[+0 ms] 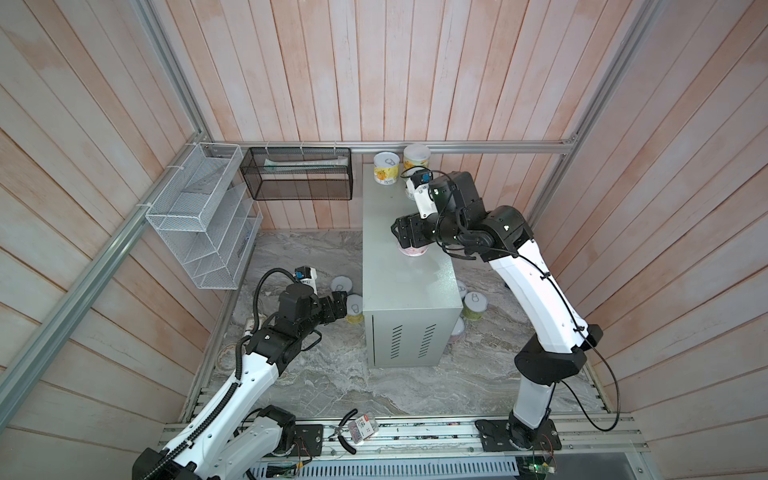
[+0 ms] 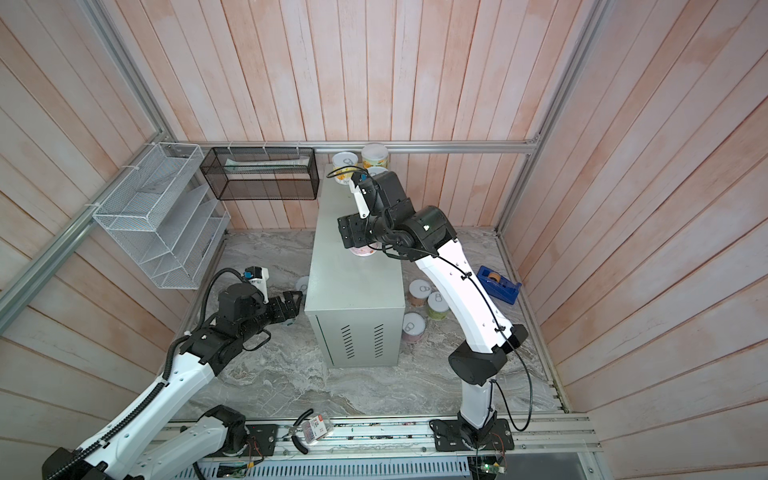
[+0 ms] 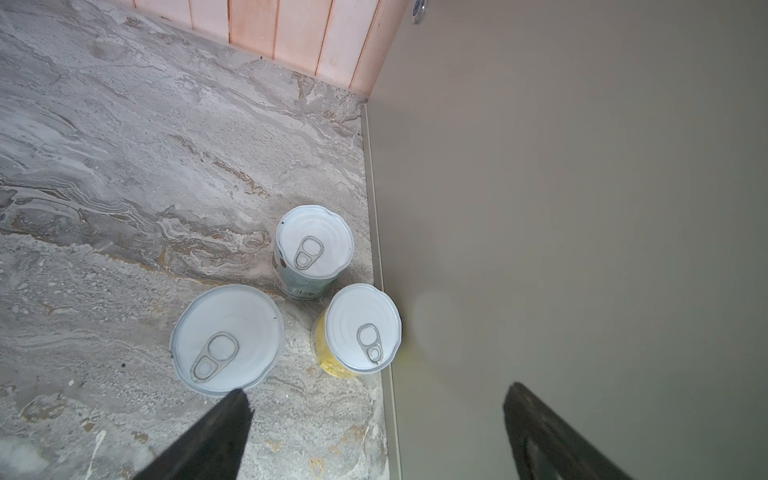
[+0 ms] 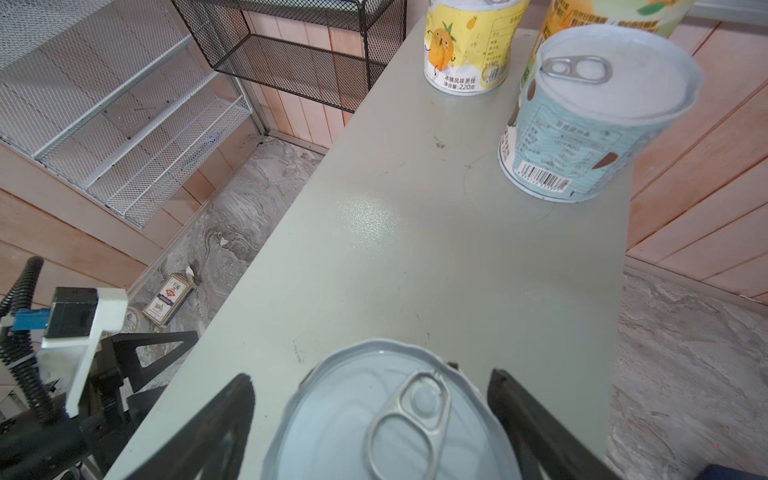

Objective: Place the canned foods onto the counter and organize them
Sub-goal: 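Lower the pink can onto the cabinet top nearer the robot than the other cans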

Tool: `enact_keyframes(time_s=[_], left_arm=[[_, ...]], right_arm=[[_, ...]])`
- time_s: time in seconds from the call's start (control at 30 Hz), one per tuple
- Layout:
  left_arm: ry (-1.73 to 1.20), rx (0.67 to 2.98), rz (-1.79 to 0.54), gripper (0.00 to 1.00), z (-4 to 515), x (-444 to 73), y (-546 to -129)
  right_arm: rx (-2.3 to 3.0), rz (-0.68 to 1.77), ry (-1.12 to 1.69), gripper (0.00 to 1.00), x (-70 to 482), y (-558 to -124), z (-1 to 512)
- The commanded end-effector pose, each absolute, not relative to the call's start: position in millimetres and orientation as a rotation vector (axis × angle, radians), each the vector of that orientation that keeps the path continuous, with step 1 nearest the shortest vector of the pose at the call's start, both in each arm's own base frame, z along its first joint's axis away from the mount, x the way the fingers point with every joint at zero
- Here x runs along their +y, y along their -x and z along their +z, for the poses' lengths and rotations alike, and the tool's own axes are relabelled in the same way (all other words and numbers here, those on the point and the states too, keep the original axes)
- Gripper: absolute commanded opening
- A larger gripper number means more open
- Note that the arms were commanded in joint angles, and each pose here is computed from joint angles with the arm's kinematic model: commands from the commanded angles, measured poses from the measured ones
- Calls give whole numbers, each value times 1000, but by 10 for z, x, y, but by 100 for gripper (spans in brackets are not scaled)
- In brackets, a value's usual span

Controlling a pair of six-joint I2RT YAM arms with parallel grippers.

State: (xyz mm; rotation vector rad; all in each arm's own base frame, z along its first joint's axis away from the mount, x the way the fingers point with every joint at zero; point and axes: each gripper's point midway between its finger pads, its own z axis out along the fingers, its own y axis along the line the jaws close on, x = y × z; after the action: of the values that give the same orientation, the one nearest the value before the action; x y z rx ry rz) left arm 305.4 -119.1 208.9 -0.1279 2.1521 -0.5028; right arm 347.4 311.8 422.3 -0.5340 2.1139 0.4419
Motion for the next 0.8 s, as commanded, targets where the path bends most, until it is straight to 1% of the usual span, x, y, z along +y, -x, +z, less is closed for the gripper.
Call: enact_keyframes(time_s=[0.0,0.13,0.23,0.33,0.47,0.57,0.63,0.77], left_arm=[[125,2124,-485,97,2211,-1163,-3043],[120,2126,-492,97,2213,-1176,-3044],[116,2129,-498,97,2200,-1192,-3048],[119,2122,-503,97,2197,-1192,-3047],[113,2125,-506,97,2184,-1206,-3060],[105,2129,-503,97,2176,-1218,-3076],[103,2129,-504,97,2175,-1221,-3084],[99,2131,-515,97,2164,-1242,-3085]], right_arm=[[2014,449,530,87,3129,-3388,4529],[1921,408,497,85,2974,-3242,4830],[1879,407,486,81,2880,-3102,4928],[1876,429,485,67,2825,-2988,4864],[1899,449,480,58,2765,-2885,4687],[1906,469,465,49,2729,-2834,4582],[1915,482,460,47,2726,-2813,4513],[1952,498,478,48,2796,-2817,4312]])
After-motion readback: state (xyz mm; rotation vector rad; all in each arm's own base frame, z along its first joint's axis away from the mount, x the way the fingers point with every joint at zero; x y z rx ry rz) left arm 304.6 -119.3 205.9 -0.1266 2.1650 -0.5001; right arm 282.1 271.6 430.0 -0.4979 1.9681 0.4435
